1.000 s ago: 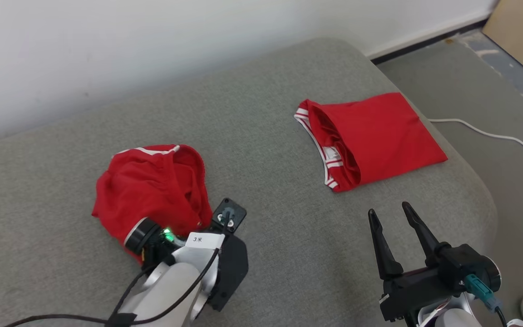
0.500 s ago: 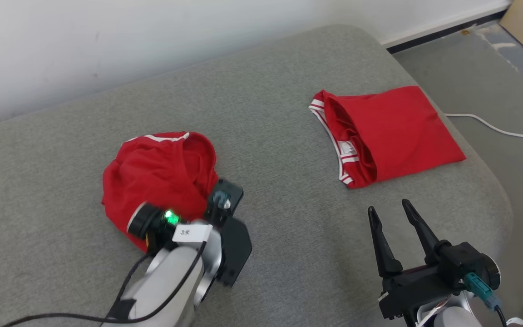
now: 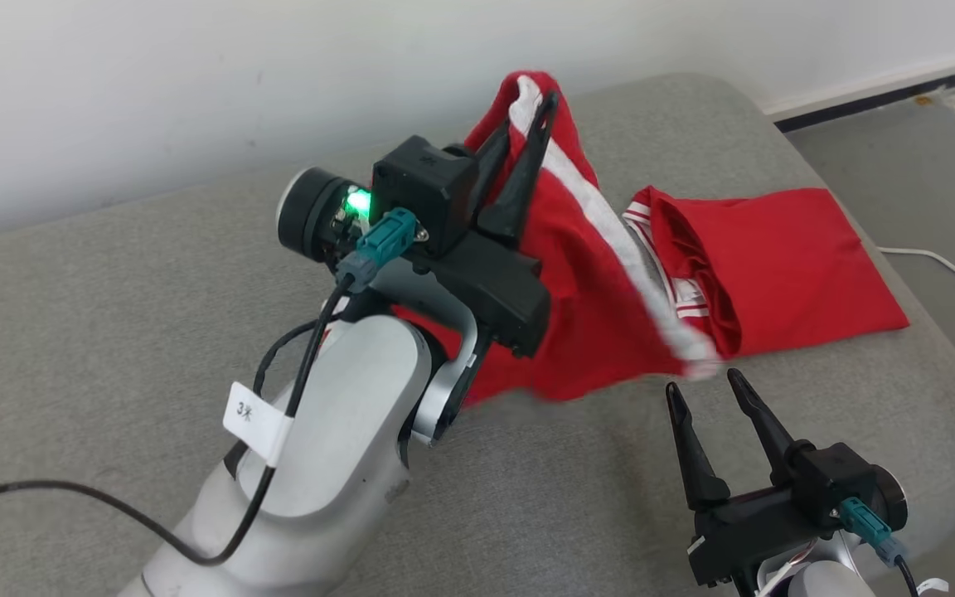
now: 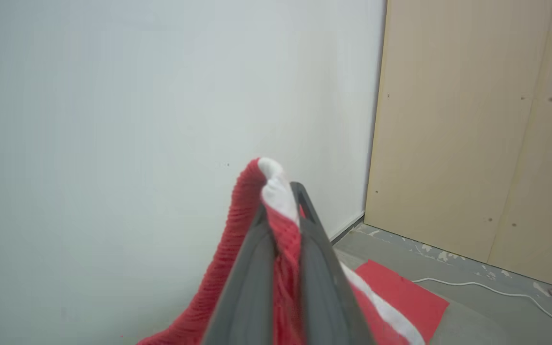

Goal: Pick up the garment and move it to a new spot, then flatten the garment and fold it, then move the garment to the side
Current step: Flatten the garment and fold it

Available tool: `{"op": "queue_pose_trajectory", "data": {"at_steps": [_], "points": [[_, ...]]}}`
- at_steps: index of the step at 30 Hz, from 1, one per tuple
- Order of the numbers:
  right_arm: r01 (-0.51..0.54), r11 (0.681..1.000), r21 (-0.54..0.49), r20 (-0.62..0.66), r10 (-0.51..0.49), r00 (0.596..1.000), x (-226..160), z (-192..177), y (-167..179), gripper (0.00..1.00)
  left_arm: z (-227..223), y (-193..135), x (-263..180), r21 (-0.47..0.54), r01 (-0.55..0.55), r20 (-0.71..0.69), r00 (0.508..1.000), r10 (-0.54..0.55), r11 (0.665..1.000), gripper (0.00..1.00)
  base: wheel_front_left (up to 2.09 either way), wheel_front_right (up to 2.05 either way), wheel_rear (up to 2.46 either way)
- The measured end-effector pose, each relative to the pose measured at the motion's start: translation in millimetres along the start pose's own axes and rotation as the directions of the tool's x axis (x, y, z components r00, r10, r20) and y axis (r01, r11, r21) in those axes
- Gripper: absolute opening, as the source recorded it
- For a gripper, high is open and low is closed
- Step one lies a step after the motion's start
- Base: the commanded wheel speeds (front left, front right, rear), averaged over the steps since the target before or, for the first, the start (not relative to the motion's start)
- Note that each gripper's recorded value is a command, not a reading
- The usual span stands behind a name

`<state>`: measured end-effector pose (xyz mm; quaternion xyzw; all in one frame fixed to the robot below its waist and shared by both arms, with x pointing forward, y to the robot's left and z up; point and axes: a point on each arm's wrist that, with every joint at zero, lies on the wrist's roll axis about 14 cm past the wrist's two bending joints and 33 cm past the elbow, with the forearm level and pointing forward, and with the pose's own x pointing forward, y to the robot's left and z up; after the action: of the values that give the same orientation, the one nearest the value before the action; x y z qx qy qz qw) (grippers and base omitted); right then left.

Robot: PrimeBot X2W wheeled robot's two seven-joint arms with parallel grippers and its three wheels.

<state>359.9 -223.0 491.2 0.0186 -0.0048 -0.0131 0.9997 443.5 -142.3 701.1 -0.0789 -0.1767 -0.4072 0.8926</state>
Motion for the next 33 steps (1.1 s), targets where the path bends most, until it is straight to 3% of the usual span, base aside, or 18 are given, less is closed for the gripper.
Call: {"op": "queue_pose_trajectory", "data": {"at_steps": [6,10,16,24,26,33], "points": [[-0.046,0.999,0.005,0.002,0.046,0.999,9.3,-0.7,14.5,1.00,-63.9,34.0,-42.3,-0.014,-0.132,-0.169,0.977,0.128,0.991,0.00,0.00,0.00,0.00],[-0.073,0.997,0.008,-0.001,0.073,0.997,16.0,-2.4,23.2,1.00,-118.8,67.0,-103.0,-0.024,-0.274,-0.326,0.911,0.252,0.961,0.00,0.00,0.00,0.00],[-0.124,0.992,0.011,-0.007,0.124,0.992,25.0,-5.7,39.1,1.00,-157.0,106.7,-195.0,-0.002,-0.502,-0.441,0.777,0.450,0.865,0.00,0.00,0.00,0.00],[-0.190,0.982,0.014,-0.002,0.190,0.982,30.9,-5.2,61.4,1.00,-171.6,123.2,-280.1,0.029,-0.680,-0.500,0.625,0.600,0.733,0.00,0.00,0.00,0.00],[-0.202,0.979,0.013,0.002,0.202,0.979,30.7,-3.8,65.7,1.00,-172.0,123.8,-293.0,0.040,-0.701,-0.505,0.600,0.620,0.712,1.00,0.00,0.00,0.00],[-0.237,0.971,0.004,0.010,0.237,0.971,27.2,-0.2,75.5,1.00,-153.7,130.8,-316.8,0.023,-0.769,-0.456,0.561,0.691,0.639,1.00,0.00,0.00,0.00]]}}
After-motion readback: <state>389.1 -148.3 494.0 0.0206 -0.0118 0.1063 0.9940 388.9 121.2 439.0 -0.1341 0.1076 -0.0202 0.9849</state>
